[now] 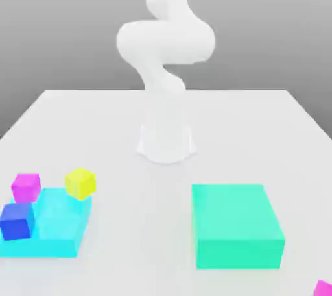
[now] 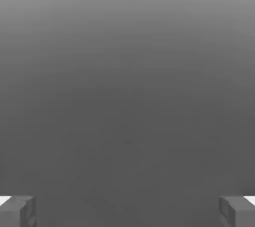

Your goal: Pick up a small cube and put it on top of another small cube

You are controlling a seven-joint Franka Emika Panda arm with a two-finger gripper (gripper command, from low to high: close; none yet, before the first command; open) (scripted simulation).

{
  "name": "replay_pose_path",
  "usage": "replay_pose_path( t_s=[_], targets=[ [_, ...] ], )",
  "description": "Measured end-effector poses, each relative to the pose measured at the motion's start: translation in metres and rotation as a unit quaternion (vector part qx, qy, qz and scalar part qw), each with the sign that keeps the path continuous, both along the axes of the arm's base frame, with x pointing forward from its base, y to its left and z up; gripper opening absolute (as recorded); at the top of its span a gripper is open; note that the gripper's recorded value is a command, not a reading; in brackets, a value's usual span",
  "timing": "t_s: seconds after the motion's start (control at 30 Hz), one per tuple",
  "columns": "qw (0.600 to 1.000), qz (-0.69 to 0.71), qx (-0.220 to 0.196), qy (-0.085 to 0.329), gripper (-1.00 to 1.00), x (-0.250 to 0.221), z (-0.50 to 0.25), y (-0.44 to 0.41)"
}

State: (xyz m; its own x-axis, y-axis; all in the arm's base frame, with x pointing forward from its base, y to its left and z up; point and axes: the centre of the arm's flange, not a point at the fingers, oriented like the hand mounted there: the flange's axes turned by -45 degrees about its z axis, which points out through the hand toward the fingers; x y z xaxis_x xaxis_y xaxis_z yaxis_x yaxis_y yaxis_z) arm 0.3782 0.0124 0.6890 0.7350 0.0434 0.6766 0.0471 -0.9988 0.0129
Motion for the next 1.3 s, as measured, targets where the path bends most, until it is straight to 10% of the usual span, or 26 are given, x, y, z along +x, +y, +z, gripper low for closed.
replay_pose_path(
  t_s=[0.53,1.2,1.23,1.3],
  targets=[
    [0.963,0.195,-0.081,0.17,0.0,0.15,-0.2,0.118],
    [0.844,0.395,-0.165,0.323,0.0,0.157,-0.541,0.253],
    [0.844,0.395,-0.165,0.323,-1.0,0.157,-0.551,0.253],
    [0.844,0.395,-0.165,0.324,-1.0,0.157,-0.551,0.253]
  ],
)
